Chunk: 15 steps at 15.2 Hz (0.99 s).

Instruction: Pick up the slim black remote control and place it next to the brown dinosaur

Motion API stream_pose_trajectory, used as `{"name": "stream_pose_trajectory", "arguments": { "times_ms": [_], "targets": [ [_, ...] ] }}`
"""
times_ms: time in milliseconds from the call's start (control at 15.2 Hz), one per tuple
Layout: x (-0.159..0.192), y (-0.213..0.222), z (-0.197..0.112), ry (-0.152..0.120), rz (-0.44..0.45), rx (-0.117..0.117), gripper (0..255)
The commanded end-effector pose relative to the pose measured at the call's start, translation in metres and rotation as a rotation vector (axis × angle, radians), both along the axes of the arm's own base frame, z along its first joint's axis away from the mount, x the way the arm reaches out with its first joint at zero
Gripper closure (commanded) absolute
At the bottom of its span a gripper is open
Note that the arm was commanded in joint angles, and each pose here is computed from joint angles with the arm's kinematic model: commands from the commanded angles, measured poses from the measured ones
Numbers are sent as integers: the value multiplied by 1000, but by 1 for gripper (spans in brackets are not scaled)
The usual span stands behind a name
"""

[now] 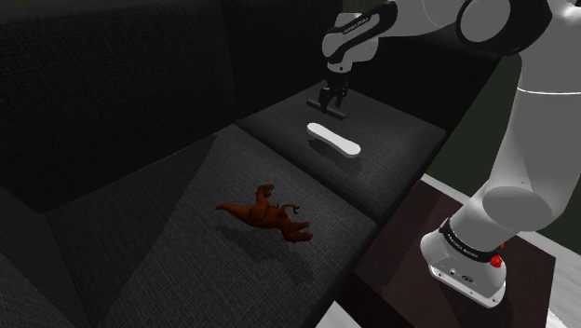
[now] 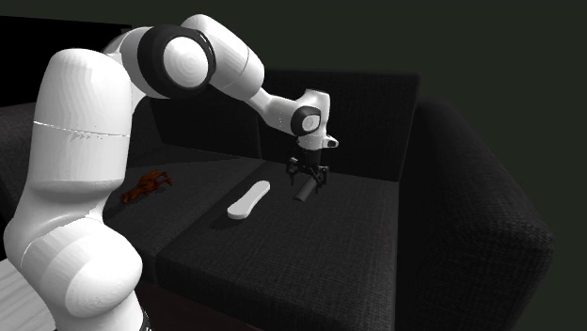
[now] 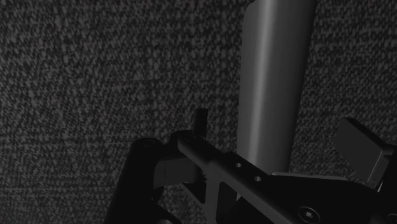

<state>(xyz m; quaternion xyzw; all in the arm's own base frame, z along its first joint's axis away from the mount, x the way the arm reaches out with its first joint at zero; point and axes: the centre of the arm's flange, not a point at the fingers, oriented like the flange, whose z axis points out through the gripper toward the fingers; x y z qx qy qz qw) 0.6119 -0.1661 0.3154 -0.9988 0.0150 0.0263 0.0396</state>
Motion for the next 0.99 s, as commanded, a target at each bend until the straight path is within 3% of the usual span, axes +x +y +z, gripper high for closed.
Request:
{"name": "stream_pose_trajectory", "arguments": {
  "times_ms": [0, 66, 660, 924],
  "targets": [
    [0, 0, 0, 0, 0, 0, 0],
    [0, 0, 0, 0, 0, 0, 255],
    [0, 0, 0, 0, 0, 0, 255],
    [0, 0, 21, 0, 0, 0, 255]
  ]
}}
